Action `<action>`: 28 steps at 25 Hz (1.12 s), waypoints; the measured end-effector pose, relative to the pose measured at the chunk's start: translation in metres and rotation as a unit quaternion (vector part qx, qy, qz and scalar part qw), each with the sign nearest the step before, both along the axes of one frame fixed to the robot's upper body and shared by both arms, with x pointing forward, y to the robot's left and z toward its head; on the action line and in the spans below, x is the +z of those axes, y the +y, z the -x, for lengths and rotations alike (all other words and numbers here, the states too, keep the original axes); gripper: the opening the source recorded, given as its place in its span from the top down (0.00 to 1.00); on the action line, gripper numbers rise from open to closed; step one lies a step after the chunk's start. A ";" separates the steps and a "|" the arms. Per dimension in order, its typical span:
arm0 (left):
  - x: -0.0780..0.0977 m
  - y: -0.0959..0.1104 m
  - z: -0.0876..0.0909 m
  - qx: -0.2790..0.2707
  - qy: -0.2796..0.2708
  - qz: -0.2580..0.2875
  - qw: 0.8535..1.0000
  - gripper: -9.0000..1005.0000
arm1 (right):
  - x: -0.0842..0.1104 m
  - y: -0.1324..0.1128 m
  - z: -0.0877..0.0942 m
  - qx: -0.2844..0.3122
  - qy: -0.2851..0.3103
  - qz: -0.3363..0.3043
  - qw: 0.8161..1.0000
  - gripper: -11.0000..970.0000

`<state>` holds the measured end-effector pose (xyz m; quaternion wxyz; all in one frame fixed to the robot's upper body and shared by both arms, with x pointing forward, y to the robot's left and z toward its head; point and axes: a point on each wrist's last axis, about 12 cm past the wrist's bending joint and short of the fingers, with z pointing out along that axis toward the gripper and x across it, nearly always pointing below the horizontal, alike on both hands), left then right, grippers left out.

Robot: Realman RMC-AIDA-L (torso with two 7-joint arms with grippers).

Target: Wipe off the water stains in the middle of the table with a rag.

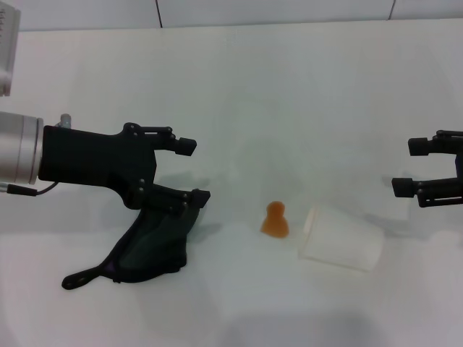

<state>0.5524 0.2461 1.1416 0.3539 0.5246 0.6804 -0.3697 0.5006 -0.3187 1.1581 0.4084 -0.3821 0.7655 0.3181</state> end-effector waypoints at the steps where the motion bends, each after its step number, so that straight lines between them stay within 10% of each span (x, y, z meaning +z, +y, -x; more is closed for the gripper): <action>1: 0.000 0.000 0.000 0.000 0.000 0.000 1.000 0.11 | 0.000 0.000 0.000 0.000 0.000 0.000 1.000 0.12; 28: 0.002 0.000 -0.002 -0.003 -0.002 -0.003 1.000 0.11 | 0.003 0.007 0.002 0.027 0.005 0.001 1.000 0.12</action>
